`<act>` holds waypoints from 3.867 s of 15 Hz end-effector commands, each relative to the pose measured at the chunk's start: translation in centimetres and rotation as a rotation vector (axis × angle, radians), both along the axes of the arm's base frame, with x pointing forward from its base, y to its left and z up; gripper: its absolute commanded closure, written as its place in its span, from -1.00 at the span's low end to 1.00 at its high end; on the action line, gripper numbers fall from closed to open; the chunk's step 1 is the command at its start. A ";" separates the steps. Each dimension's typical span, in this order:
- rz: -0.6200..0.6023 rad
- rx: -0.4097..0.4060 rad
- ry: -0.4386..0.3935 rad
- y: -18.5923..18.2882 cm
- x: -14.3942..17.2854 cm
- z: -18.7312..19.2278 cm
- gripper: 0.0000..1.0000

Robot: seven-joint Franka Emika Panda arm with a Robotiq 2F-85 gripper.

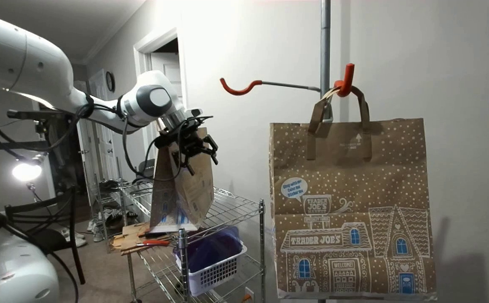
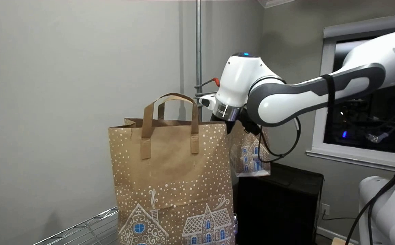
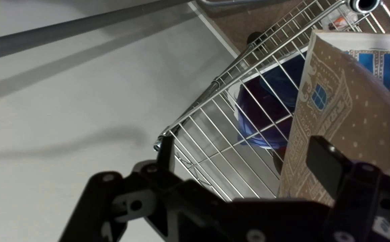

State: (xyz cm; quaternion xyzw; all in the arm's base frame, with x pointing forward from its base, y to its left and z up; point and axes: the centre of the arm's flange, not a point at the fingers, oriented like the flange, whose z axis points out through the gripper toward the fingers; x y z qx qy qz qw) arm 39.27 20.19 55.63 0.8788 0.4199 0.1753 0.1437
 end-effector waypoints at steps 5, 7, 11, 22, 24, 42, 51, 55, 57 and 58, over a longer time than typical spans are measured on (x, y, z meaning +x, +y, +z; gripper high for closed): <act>0.062 0.074 0.092 3.8 1.5 -6.3 -1.00; 0.089 0.092 0.112 5.3 1.8 -7.2 -1.00; 0.145 0.123 0.146 8.5 2.4 -8.4 -1.00; 0.162 0.177 0.161 12.1 4.5 -9.0 -1.00; 0.162 0.199 0.162 12.8 5.1 -8.9 -1.00; 0.189 0.110 0.256 15.3 5.3 -12.0 -1.00; 0.229 0.119 0.342 15.7 3.4 -14.8 -1.00; 0.249 0.157 0.373 15.9 1.0 -15.6 -1.00; 0.255 0.170 0.382 16.2 0.3 -15.9 -1.00; 0.256 0.170 0.383 16.3 0.1 -16.0 -1.00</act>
